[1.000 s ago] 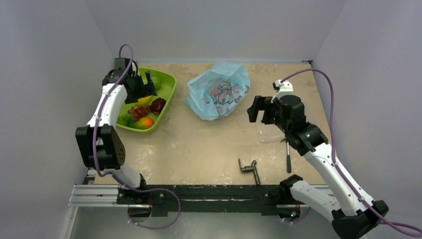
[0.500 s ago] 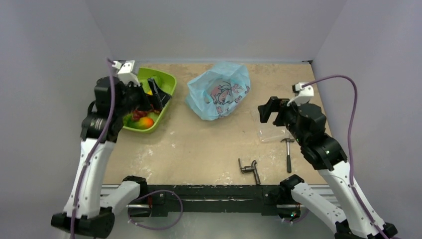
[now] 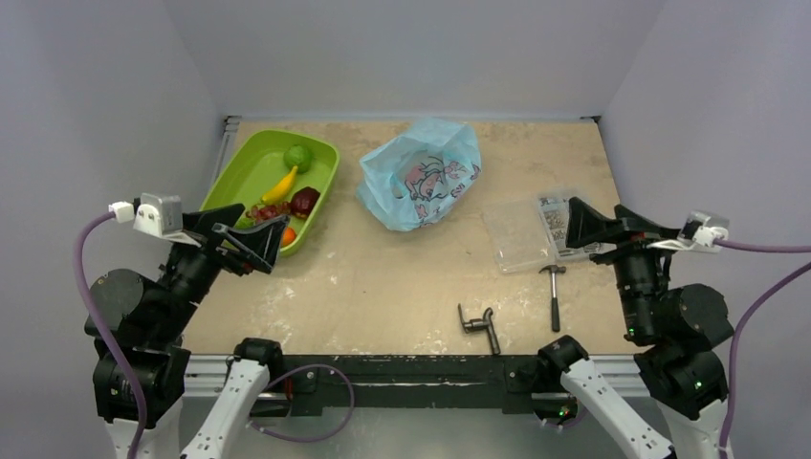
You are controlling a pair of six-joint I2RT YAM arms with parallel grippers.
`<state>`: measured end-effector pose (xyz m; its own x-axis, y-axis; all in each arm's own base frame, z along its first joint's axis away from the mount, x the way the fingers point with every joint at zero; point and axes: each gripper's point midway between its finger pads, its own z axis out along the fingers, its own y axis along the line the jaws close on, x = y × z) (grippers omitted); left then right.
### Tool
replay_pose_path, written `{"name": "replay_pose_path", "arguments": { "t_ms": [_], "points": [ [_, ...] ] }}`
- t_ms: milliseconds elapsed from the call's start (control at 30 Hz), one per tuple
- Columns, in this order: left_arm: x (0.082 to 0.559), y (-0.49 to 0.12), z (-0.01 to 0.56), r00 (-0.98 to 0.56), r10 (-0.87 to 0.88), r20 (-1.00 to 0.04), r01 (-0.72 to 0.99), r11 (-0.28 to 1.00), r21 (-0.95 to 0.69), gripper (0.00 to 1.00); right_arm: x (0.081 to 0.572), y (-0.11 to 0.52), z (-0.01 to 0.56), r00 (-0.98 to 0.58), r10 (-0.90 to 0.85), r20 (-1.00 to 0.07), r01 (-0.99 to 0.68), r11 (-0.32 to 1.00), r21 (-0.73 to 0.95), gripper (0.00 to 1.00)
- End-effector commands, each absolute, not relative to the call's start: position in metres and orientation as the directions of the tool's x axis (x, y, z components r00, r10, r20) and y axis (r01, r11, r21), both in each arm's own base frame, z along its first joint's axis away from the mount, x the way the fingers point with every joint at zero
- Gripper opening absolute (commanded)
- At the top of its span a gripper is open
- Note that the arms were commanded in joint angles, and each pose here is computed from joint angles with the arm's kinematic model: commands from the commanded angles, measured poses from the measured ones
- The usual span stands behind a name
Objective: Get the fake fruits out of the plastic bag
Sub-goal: Reset both arms
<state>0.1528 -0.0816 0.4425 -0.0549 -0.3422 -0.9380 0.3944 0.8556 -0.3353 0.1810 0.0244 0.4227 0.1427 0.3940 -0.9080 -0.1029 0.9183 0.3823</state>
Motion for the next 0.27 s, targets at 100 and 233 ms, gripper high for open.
{"name": "replay_pose_path", "arguments": {
  "t_ms": [100, 233],
  "points": [
    [0.151, -0.072, 0.452, 0.018, -0.370, -0.929, 0.363, 0.868, -0.339, 1.00, 0.167, -0.007, 0.444, 0.263, 0.442, -0.857, -0.019, 0.891, 0.454, 0.99],
    [0.147, -0.077, 0.458, 0.032, -0.386, -0.922, 0.397, 0.851, -0.343, 0.99, 0.173, -0.026, 0.423, 0.240, 0.392, -0.888, 0.135, 0.892, 0.431, 0.99]
  ]
}}
